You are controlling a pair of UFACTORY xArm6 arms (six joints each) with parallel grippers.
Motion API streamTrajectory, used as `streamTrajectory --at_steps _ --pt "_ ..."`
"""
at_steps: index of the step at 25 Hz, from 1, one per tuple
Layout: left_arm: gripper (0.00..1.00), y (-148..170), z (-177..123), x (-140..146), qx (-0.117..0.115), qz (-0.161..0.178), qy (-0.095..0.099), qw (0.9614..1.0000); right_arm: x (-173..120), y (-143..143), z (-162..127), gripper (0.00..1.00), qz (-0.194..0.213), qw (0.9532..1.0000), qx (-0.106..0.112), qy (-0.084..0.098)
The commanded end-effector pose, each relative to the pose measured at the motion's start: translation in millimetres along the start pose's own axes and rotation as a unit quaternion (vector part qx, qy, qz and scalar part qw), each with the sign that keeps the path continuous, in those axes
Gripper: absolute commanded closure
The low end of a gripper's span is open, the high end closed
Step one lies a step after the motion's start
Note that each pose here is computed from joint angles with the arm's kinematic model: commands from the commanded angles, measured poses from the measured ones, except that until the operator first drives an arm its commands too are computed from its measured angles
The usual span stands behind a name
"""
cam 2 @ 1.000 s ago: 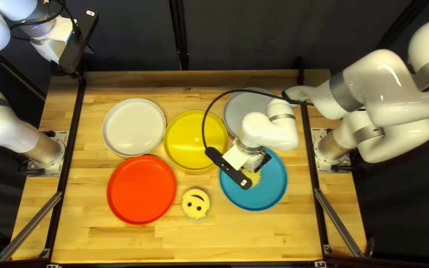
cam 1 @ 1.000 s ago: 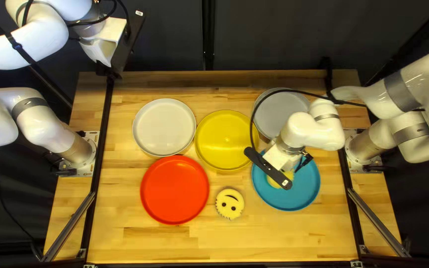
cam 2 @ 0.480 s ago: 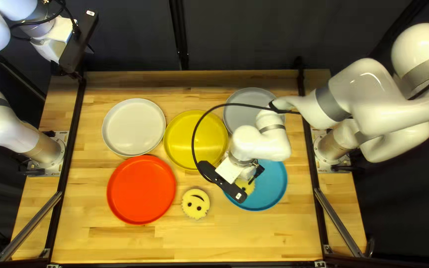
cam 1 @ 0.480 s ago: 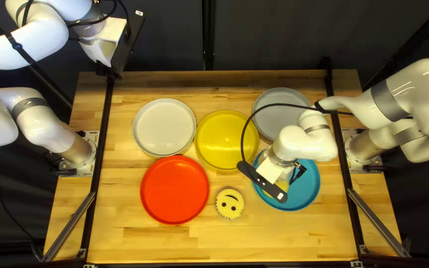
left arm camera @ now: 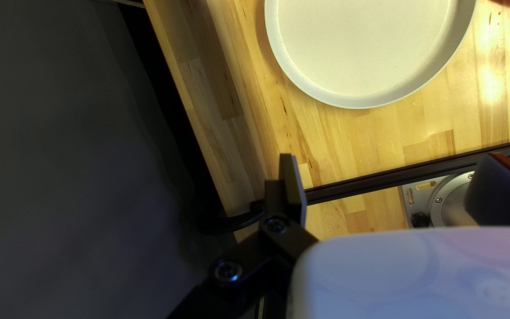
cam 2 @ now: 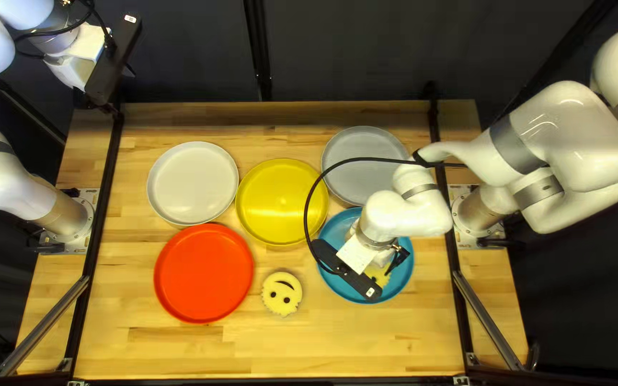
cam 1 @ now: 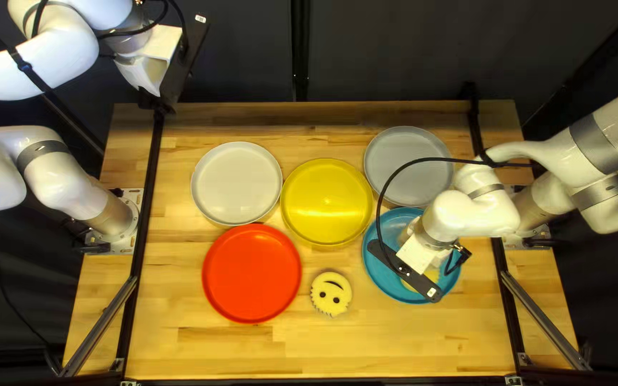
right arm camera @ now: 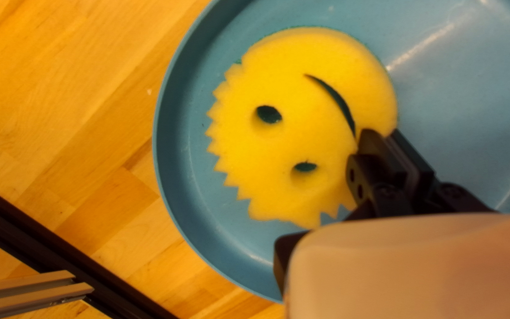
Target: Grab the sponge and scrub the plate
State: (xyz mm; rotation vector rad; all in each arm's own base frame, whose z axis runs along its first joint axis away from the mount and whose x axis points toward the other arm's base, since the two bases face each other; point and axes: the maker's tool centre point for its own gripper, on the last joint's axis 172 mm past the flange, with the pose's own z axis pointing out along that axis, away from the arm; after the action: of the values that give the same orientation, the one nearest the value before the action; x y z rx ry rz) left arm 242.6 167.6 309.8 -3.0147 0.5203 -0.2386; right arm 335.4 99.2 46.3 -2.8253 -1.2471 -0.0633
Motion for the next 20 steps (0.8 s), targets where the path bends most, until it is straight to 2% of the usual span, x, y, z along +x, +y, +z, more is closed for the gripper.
streamTrajectory --at_steps 1,4,7,15,20 --pt "0.00 0 0 0 0.000 0.000 0.000 1.0000 2 28 0 1.00 -0.003 1.0000 -0.006 0.004" --pt "0.00 0 0 0 0.000 0.000 0.000 1.0000 4 43 0 1.00 -0.002 0.9999 -0.009 0.007" --pt "0.00 0 0 0 0.000 0.000 0.000 1.0000 7 43 0 1.00 -0.003 0.9999 -0.011 0.006" --pt "0.00 0 0 0 0.000 0.000 0.000 1.0000 13 -15 9 1.00 -0.010 0.9999 0.010 -0.008" --pt "0.00 0 0 0 0.000 0.000 0.000 1.0000 0 -29 9 1.00 -0.005 0.9998 0.017 -0.013"
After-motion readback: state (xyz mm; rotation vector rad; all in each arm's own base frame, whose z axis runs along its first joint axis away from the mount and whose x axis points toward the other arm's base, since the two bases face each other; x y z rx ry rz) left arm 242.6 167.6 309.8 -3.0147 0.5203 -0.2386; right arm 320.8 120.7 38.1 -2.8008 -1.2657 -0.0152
